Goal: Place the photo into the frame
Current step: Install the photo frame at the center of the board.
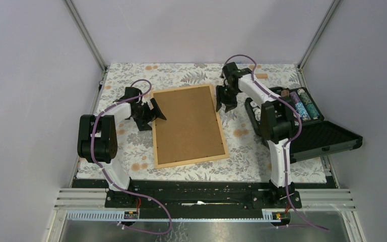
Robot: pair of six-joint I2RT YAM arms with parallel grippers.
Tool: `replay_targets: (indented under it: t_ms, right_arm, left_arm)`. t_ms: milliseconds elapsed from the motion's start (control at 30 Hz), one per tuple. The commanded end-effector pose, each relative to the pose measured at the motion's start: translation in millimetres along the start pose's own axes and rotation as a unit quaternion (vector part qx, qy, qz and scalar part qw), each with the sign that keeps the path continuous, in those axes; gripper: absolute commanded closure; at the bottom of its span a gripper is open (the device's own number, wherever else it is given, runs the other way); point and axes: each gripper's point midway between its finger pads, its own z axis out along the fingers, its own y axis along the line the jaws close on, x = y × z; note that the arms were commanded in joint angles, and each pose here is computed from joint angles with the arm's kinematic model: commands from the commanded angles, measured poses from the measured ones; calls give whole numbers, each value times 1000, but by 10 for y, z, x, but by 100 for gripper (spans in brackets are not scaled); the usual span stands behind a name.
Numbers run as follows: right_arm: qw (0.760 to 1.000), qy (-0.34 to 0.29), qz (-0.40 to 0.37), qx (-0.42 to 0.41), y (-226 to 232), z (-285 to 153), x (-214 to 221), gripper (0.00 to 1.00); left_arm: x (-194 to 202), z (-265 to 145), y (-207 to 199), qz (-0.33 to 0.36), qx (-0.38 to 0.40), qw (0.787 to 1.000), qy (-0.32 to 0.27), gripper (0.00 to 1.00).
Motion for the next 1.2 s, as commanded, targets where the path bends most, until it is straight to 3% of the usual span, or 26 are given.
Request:
replay_targets:
  t_ms: [0,133,700,1167]
  right_arm:
    - [999,-13,-21,26,-135,-322,178,49]
    - [1000,8,-16,-1,-80,-211,320,57]
    - [999,32,-13,20,-110,341,373,62]
    - [996,34,-18,81,-193,475,448,63]
  left_arm:
    - [263,144,133,-10,-8,999,46,2]
    - [273,149,132,-11,-7,999,48,2]
    - [281,152,129,-12,-5,999,50,1]
    - [282,138,121,-11,-4,999,49,1]
